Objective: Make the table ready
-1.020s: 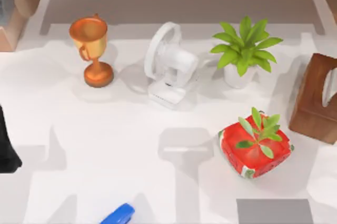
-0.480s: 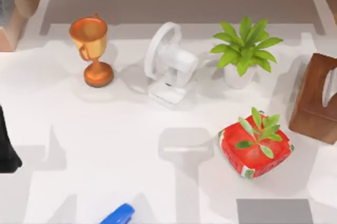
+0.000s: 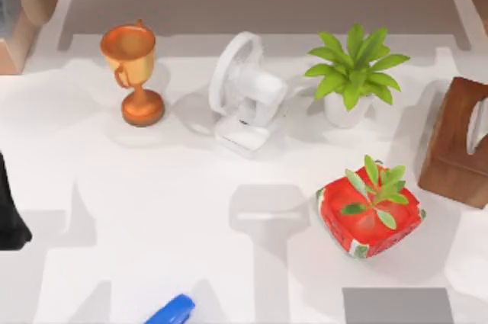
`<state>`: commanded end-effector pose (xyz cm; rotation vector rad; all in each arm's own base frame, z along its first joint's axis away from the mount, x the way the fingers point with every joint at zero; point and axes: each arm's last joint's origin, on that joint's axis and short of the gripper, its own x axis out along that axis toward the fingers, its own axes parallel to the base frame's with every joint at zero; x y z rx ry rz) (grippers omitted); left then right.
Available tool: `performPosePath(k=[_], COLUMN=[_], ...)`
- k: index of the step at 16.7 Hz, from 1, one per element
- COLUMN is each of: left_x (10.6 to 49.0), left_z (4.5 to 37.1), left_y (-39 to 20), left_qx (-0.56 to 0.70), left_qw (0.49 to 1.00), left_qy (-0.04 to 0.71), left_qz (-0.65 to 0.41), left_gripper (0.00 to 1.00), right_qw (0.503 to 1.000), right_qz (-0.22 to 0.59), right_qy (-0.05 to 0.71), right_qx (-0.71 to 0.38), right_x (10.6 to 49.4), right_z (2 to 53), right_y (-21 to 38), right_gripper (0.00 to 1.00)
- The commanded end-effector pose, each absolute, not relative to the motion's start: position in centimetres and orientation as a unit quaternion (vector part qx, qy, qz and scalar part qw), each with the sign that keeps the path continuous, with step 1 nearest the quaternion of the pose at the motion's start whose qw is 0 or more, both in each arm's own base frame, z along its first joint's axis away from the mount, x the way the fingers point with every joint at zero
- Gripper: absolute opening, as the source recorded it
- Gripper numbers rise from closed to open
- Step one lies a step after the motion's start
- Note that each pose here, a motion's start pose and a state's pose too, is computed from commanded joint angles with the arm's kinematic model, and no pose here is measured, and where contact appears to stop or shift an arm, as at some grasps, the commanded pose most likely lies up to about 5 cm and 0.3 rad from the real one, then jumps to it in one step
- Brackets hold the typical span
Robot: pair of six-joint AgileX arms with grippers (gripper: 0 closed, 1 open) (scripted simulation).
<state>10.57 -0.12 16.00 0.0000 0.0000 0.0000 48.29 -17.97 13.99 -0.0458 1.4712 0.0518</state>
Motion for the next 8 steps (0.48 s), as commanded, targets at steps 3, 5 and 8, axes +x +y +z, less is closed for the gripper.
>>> performPosePath(k=[3,5,8], left_x=[10.6,10.6,10.6], left_z=[16.0,16.0,16.0], left_y=[-0.1,-0.1,-0.1], left_qx=[0.000,0.000,0.000], left_qw=[1.000,1.000,1.000], left_qy=[0.000,0.000,0.000], left_qz=[0.000,0.000,0.000], left_gripper=[1.00,1.00,1.00], right_qw=[0.744,0.751,0.768], right_qz=[0.021,0.010,-0.012], right_qy=[0.668,0.660,0.641], right_qx=[-0.020,-0.018,-0.010], right_x=[48.2,47.6,46.1], right_z=[14.6,16.5,21.1], right_y=[-18.1,-18.3,-17.6], right_gripper=[0.00,0.00,0.00])
